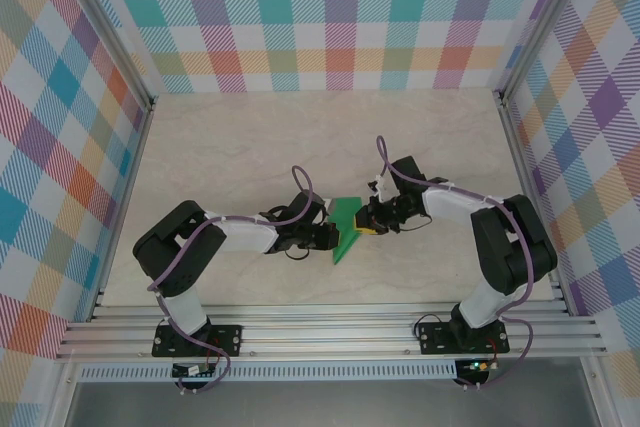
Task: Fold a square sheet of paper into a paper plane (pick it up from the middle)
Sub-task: Third fold the triangle at the center of the table.
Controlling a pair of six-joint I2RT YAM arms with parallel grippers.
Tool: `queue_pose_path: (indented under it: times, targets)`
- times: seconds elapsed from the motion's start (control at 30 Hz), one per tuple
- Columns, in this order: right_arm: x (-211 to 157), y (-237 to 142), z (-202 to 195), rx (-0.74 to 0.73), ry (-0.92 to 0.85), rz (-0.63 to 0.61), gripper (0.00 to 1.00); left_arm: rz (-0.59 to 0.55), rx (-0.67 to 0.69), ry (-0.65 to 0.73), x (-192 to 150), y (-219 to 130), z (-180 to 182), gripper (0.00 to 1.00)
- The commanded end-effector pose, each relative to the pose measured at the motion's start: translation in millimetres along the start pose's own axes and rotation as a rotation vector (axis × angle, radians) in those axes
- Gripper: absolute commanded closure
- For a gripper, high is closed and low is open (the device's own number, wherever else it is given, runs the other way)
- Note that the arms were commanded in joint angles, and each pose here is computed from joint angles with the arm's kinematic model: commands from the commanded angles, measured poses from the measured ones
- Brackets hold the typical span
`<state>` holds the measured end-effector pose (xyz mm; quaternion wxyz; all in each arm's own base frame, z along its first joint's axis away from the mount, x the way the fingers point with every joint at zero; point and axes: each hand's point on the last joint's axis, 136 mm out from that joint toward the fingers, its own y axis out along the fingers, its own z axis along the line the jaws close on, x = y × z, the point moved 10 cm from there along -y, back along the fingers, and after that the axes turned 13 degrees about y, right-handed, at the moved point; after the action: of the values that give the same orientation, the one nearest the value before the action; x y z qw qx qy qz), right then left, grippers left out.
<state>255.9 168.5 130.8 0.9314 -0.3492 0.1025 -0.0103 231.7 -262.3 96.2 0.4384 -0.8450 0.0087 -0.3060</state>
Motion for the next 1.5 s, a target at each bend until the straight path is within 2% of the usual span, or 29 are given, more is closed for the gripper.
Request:
queue_pose_path:
  times: [0.0,0.43,0.93,1.07,1.27,1.47]
  targets:
    - [-2,6,7,0.095,-0.022,0.032,0.85,0.029,0.017,-0.013,-6,5,4,0.93]
    - [6,33,-11,0.077,0.003,0.074,0.85,0.034,0.024,-0.012,-6,4,4,0.93]
    - [6,43,-36,-0.056,0.048,0.05,0.85,0.043,0.036,-0.015,-9,3,6,0.93]
    - [3,38,-39,-0.137,0.07,0.021,0.85,0.044,0.037,-0.015,-9,4,6,0.93]
    - [-4,20,-8,-0.087,0.009,-0.005,0.85,0.045,0.03,-0.014,-10,3,5,0.93]
    - [-6,26,8,-0.054,0.006,-0.009,0.83,0.035,0.023,-0.014,-7,3,4,0.93]
